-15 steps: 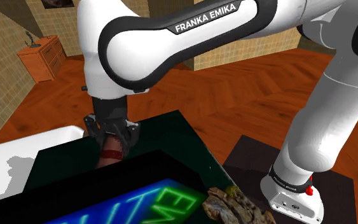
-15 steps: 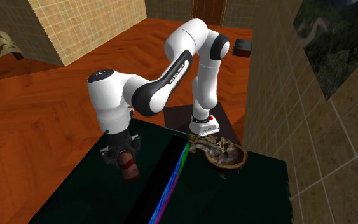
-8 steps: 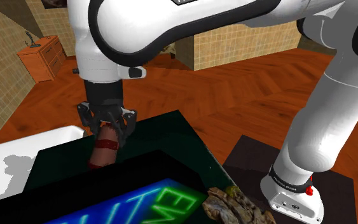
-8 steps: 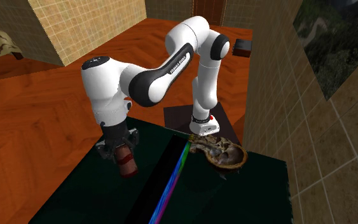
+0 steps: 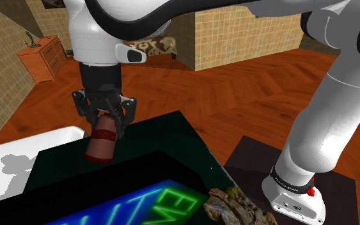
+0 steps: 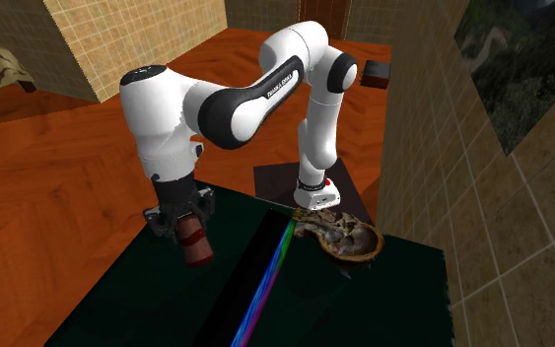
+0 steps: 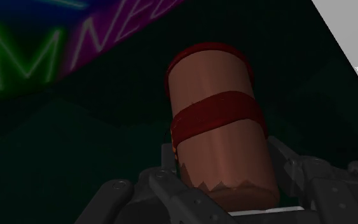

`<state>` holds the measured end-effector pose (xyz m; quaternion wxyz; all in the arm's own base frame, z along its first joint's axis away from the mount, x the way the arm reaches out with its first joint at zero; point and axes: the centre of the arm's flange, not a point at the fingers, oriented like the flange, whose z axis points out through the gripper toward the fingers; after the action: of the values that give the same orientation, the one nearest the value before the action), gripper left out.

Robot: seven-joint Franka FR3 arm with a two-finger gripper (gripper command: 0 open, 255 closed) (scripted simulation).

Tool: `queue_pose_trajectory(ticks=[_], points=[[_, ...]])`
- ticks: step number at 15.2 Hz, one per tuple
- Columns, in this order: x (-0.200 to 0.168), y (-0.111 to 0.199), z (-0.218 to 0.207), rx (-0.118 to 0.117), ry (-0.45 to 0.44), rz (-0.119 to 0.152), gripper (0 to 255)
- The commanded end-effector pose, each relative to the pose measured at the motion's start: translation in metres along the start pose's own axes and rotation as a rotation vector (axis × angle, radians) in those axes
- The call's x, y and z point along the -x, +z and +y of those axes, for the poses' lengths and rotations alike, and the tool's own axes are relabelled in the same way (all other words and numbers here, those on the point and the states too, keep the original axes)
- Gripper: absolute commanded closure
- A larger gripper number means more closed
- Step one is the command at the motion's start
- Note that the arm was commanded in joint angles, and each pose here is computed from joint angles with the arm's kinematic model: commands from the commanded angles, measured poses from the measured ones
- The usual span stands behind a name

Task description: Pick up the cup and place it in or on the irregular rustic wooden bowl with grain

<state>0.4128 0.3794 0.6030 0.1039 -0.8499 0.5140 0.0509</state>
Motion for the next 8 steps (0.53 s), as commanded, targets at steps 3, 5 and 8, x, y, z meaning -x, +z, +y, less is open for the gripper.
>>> queue_pose_trajectory(ticks=[3, 5, 8], points=[[0.017, -0.005, 0.044, 0.0, 0.0, 0.0, 255], [0.026, -0.006, 0.069, 0.0, 0.0, 0.0, 255], [0.04, -0.008, 0.106, 0.0, 0.0, 0.0, 255]])
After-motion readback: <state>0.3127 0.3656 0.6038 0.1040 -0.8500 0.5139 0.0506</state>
